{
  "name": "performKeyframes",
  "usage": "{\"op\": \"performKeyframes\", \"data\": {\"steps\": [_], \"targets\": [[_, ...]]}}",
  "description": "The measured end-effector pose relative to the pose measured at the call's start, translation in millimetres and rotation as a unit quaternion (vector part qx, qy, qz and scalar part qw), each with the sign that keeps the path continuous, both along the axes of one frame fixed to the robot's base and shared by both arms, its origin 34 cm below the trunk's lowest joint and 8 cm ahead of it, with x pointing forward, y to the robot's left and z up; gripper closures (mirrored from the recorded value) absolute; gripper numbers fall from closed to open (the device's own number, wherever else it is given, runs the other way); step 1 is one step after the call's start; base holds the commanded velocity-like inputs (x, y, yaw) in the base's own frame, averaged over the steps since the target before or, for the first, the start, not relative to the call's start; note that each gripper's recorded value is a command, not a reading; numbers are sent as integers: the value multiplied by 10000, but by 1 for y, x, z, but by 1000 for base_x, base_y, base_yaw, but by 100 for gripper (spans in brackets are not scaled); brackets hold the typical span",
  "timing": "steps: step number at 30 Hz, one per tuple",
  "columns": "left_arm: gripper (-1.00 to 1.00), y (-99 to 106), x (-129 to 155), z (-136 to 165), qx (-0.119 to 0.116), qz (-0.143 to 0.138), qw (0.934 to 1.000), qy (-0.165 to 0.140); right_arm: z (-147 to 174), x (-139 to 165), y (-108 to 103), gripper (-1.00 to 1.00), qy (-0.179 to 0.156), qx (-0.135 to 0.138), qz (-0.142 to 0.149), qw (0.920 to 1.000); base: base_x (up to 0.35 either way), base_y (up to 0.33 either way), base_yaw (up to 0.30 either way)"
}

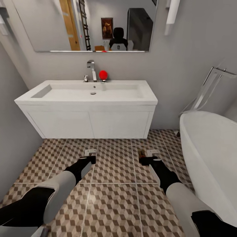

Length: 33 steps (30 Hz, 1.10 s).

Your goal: Take the four mousetraps from the cabinet in the bathroom and place them on the bathroom floor. Make sure all four end up on the same floor surface, and ensure that at least two of them are either under or directly next to the same bathroom sink.

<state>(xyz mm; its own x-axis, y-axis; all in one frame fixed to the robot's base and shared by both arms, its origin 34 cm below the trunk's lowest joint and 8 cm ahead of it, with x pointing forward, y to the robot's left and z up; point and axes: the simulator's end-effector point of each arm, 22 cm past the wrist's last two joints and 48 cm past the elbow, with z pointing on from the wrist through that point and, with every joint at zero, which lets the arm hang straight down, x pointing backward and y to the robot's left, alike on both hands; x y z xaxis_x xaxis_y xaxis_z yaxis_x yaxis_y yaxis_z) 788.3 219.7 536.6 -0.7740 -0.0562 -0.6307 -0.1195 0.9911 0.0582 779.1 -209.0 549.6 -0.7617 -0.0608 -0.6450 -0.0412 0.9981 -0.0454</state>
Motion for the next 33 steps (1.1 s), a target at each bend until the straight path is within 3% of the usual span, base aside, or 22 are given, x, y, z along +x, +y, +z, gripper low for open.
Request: {"op": "performKeyframes", "data": {"steps": [33], "targets": [[100,-12,-27,-104,-62,-48,9995,309,-100,-21,3,100,266,23,9,9996,0,0,0]]}}
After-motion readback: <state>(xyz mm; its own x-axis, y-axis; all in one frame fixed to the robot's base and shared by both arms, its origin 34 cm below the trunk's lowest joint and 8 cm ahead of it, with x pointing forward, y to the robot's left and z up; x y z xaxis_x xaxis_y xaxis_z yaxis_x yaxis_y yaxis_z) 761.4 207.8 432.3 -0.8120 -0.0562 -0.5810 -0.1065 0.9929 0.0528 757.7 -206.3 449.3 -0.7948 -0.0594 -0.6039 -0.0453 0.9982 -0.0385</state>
